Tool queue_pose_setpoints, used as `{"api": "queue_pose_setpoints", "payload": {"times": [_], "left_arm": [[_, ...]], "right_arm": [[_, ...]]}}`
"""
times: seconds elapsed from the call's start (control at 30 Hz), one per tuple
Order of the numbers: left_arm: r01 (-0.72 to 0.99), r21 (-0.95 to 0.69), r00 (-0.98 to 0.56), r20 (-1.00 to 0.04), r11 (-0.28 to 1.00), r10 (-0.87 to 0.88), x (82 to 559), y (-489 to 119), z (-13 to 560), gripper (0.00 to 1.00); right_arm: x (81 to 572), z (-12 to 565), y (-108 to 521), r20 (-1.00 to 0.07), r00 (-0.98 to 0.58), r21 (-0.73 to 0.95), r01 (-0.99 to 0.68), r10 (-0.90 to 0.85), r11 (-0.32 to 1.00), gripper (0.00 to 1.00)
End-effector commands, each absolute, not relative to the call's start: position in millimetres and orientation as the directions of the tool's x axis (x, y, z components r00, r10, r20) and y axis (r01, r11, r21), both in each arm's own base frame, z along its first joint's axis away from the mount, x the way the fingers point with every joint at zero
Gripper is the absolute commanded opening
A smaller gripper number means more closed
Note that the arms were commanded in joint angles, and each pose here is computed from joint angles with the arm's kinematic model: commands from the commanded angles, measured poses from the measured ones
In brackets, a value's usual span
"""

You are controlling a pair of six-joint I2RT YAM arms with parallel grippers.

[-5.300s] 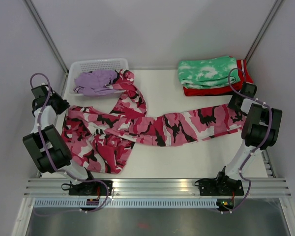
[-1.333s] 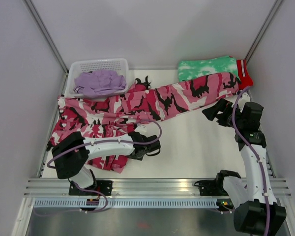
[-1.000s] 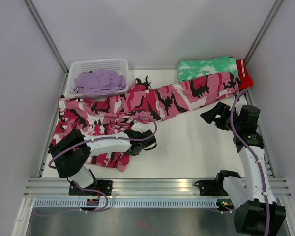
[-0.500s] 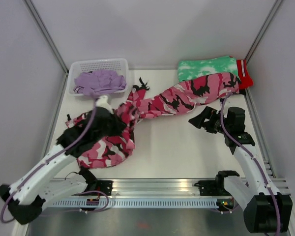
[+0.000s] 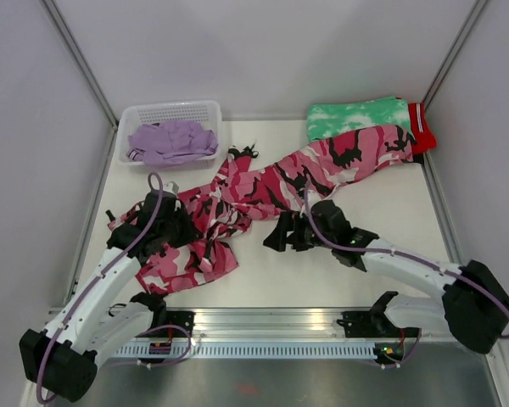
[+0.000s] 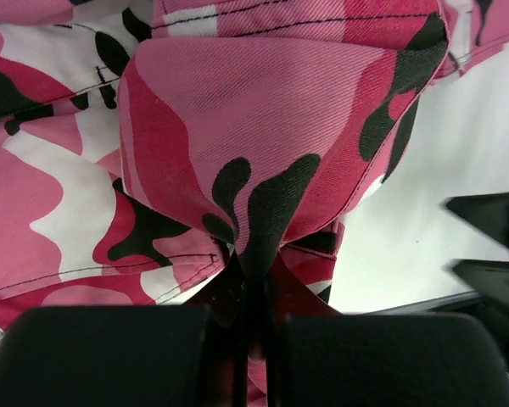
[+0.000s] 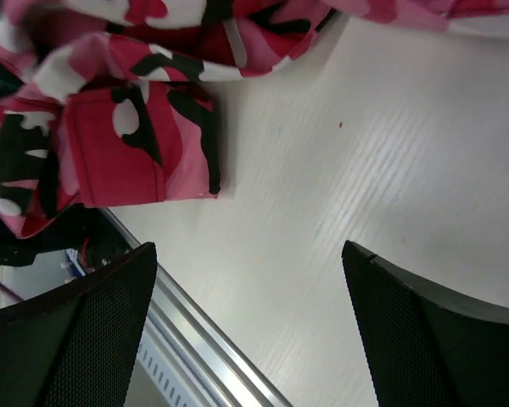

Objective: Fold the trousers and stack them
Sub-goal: Flatten the trousers out

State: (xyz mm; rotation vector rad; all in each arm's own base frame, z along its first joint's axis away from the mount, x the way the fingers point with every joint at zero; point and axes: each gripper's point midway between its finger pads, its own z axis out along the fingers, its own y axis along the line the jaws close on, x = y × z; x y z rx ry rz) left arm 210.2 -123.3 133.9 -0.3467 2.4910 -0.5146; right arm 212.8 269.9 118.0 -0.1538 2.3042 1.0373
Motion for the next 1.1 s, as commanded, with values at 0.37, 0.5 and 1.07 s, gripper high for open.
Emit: {"api": "queue_pose_setpoints", "payload": {"times": [0.37,0.5,1.07], "left_arm": [[-0.052,-0.475,-0.779,-0.531,0.879,-0.333,210.9,-105.2,157.0,0.02],[-0.054,-0.488,-0.782,-0.522,0.871,-0.341,211.9,-107.3,158.0,0.02],[-0.057,-0.494,-0.783,-0.517,0.868,-0.346,219.0,-107.7,155.6,0.02]], "right_arm": [[279.9,87.7,360.2,-0.657,-0.718,0.559,-0.257,0.231,0.789,0.80],[292.3,98.1,352.2,-0.601,-0.667,0.666,-0.113,0.441,0.737,0.81],[298.3,64.3,375.8,-0.341,-0.675,0.821,0.125,0.655,0.557,0.64]]}}
